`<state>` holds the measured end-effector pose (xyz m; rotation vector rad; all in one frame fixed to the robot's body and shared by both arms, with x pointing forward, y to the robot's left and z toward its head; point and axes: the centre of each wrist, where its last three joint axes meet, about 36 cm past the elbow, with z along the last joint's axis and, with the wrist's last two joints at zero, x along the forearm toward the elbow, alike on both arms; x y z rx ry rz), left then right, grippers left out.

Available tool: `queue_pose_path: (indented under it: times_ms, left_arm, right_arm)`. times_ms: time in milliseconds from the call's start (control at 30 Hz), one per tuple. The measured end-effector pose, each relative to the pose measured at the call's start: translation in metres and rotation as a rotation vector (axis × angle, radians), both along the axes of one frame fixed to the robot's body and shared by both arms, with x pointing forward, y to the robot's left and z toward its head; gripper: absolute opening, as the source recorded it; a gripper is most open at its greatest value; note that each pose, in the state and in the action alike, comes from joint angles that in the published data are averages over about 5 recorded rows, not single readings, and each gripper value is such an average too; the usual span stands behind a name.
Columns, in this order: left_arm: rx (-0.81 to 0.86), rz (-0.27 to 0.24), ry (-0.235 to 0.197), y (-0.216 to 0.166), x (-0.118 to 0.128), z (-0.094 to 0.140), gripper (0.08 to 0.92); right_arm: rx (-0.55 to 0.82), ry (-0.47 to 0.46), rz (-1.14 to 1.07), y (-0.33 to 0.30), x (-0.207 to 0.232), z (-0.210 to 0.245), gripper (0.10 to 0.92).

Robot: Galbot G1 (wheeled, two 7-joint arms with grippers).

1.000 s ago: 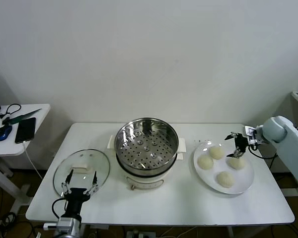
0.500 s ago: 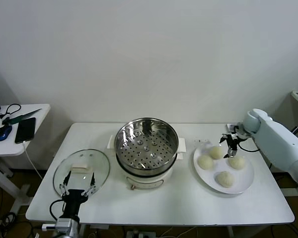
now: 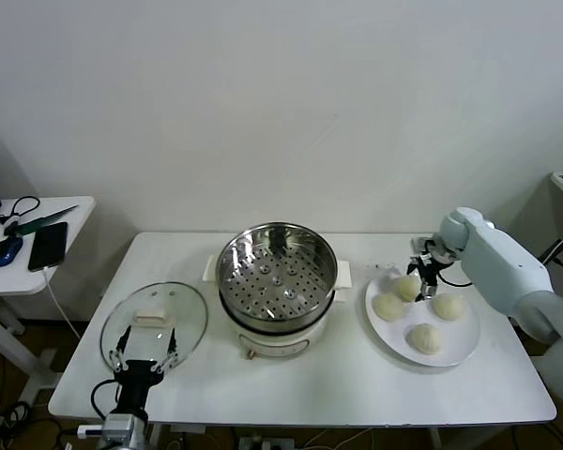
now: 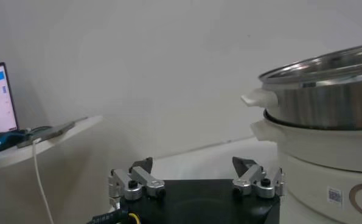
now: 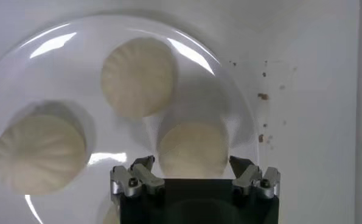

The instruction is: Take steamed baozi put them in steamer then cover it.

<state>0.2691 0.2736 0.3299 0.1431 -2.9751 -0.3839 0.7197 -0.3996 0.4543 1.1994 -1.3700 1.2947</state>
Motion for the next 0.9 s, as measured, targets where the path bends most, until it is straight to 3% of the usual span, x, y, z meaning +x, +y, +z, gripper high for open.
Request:
queue_pose_path:
  times_ms: [200,400,633,900]
  left_arm:
    - [0.0,0.001,0.002,0.0,-0.001,-0.001,0.823]
    - [0.0,0.002,0.003,0.0,-0.003,-0.002,0.823]
    - [0.001,0.005,0.002,0.001,-0.005,-0.002,0.823]
    - [0.003,0.012,0.005,0.003,-0.01,-0.002,0.823]
  right_arm:
    - [-0.003,-0.002,0.003,0.004,0.002,-0.003,0.816]
    - [-0.016,-0.006,0.012,0.004,0.004,0.001,0.74]
    - [-0.02,-0.009,0.019,0.002,0.005,0.007,0.708]
    - [-0.023,-0.043,0.093,0.007,0.012,0.042,0.707]
